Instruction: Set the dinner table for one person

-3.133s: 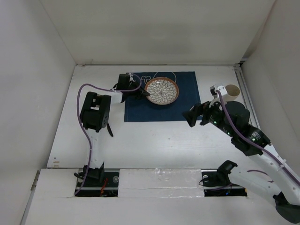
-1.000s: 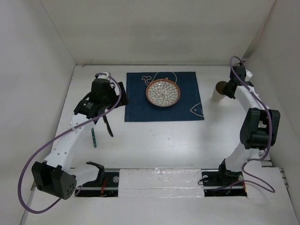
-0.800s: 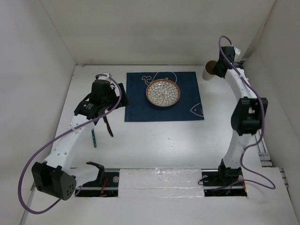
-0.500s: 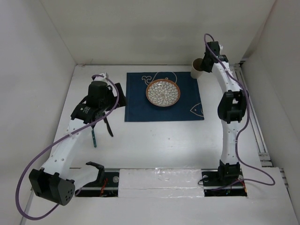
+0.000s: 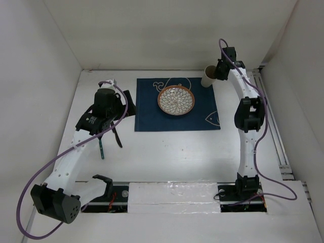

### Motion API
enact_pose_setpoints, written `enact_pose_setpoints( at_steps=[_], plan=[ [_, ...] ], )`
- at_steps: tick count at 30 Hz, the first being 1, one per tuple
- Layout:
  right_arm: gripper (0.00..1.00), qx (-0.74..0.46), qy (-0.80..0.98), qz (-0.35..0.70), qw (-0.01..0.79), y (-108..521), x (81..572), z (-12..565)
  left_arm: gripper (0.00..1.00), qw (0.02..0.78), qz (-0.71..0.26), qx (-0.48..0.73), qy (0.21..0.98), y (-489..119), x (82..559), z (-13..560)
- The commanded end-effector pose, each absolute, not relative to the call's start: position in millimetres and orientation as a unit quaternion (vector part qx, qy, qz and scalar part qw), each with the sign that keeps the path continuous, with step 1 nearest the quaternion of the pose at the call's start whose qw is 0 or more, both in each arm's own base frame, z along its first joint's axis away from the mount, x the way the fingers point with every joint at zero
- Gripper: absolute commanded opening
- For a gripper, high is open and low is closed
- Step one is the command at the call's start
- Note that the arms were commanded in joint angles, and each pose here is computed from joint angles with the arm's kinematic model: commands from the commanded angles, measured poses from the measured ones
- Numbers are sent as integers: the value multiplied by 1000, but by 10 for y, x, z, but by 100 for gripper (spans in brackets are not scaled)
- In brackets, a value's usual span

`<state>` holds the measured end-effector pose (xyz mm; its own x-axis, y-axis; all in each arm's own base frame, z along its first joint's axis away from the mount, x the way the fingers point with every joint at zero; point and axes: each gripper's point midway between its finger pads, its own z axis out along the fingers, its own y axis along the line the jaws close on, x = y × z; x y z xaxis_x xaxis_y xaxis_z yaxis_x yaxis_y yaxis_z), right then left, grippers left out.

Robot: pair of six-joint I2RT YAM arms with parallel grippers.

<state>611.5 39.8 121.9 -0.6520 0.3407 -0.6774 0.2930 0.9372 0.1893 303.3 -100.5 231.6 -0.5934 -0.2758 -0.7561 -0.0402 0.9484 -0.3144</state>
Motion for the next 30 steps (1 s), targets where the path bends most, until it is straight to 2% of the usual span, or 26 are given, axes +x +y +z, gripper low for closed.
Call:
enact_pose_setpoints(
  at_steps=[1,3,8,10,12,13,14,18,19,23,26,30],
  plan=[
    [14,158,898,56,406,539,6284,1331,100,462,-139,-86,872,-995,3046,2420],
    [18,156,897,61,409,558,6321,1321,100,462,-139,-86,872,-995,3046,2420],
    [36,148,897,80,410,632,6362,1325,100,457,-139,-79,875,-1011,3052,2391],
    [55,143,894,91,416,670,6393,1357,100,457,-139,-79,875,-1011,3052,2391],
    [62,123,887,107,432,778,6417,1535,100,457,-139,-79,875,-1011,3052,2391],
    [85,116,879,113,449,861,6450,1678,100,458,-135,-82,875,-996,3057,2391],
    [100,115,874,116,458,862,6454,1786,100,460,-131,-84,874,-978,3063,2391],
    [100,100,830,120,536,940,6491,2611,100,460,-107,-110,874,-861,3096,2351],
    [100,94,806,132,570,995,6453,2999,100,464,-98,-121,872,-818,3108,2354],
    [100,92,756,137,634,966,6225,3798,100,469,-67,-153,867,-674,3109,2362],
    [100,90,739,132,654,987,5903,4191,100,473,-48,-197,858,-560,3106,2382],
    [100,90,734,92,667,1058,5339,4305,100,476,4,-274,836,-303,3076,2359]
  ],
)
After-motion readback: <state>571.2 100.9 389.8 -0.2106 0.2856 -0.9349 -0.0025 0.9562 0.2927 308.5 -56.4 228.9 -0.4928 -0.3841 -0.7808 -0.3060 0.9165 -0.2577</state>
